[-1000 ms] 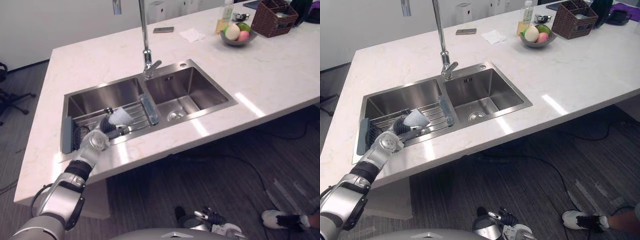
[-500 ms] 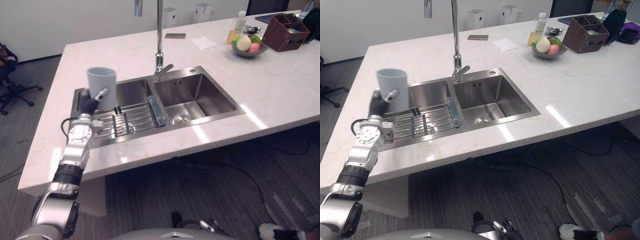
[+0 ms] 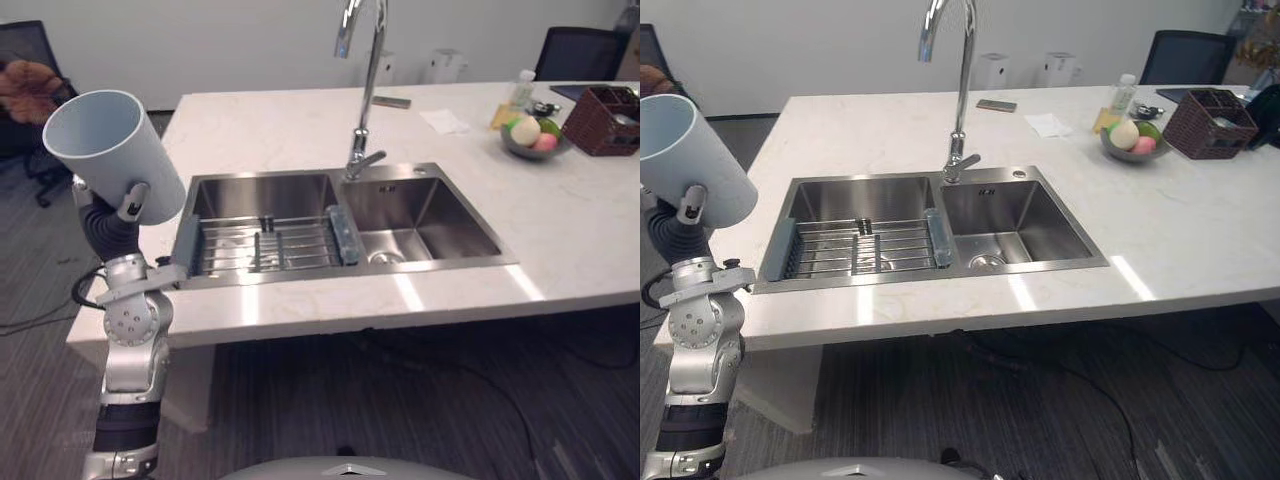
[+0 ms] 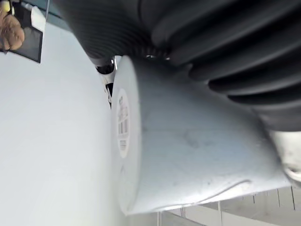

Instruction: Walk over to the sink, pick up the cup, carry it to the dishwasher, place the cup inside the dishwasher, then close the dishwasher door

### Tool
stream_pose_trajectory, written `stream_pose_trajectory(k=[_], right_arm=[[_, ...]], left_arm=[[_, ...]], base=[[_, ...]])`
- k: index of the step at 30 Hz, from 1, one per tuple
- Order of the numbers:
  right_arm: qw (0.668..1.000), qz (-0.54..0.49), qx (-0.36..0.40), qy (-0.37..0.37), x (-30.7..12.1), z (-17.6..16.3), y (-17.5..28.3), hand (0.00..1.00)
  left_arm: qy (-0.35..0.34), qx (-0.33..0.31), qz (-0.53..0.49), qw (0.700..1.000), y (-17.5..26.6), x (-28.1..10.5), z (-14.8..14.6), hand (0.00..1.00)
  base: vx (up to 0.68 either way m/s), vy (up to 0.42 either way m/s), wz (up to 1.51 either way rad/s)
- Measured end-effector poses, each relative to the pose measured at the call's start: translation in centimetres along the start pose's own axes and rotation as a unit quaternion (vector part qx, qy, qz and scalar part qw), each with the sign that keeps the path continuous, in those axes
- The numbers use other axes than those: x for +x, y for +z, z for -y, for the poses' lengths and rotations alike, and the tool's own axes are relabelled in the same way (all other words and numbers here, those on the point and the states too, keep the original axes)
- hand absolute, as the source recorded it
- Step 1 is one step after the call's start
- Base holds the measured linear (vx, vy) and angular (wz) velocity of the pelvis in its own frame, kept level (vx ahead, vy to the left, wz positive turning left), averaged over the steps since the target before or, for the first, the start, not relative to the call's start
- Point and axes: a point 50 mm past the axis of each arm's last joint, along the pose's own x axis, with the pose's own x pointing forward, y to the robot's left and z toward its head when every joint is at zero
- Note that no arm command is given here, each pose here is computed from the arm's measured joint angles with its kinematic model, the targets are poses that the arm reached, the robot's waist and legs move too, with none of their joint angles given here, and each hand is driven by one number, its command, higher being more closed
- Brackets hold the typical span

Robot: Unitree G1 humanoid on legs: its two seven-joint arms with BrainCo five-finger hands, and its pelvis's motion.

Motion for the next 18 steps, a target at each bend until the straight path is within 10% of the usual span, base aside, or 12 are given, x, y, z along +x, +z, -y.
stream_pose_trajectory(k=[18], right_arm=[[0.995,0.075,-0.045,-0.04,0.8,-1.4,2.2,0.0]], left_arm=[[0.03,0.001,0.067,0.997,2.4,-0.9,-0.8,1.0]], base=[[-0.02,-0.014,0.08]])
